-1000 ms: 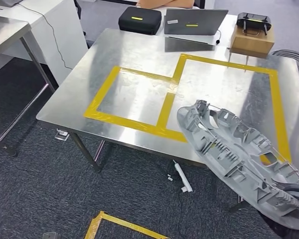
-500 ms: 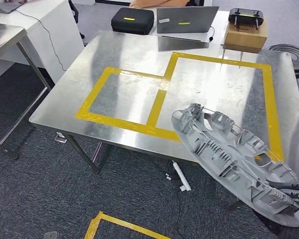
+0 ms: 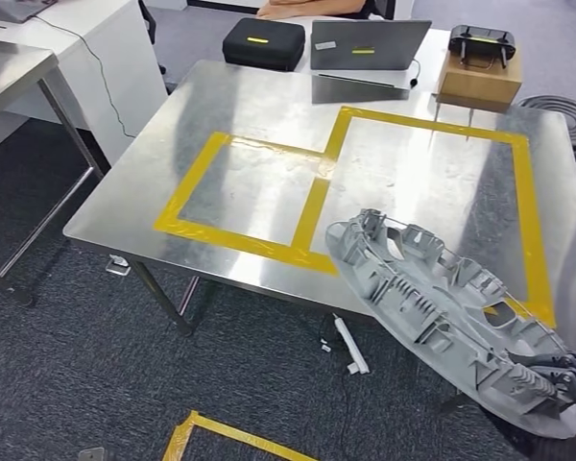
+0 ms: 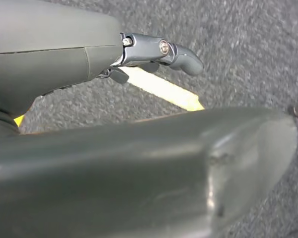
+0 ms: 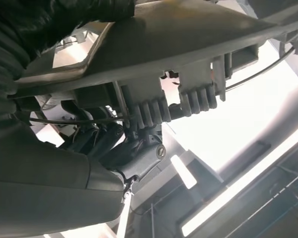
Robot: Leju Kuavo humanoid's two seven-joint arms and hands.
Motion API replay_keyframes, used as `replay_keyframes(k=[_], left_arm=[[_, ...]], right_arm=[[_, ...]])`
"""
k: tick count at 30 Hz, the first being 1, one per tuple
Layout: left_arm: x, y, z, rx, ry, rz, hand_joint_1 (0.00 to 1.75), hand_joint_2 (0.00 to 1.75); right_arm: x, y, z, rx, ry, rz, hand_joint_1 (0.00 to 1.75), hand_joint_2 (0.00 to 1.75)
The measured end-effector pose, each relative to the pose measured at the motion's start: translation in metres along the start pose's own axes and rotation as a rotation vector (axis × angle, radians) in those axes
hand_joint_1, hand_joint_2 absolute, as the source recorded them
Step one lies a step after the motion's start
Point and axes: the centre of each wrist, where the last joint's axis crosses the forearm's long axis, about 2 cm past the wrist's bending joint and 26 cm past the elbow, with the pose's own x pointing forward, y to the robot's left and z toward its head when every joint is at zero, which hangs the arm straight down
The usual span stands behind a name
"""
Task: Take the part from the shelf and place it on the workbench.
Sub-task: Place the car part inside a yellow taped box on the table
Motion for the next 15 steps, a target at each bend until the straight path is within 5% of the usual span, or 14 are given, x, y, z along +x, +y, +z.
replay_keyframes(k=[15], left_arm=[[-0.0009,0.0019,0.0004,0.008,0.004,-0.001,0.00,0.00]], right_arm=[[0.0001,0.0022,0.0015,0.006,0.006,-0.005,1.75,1.75]])
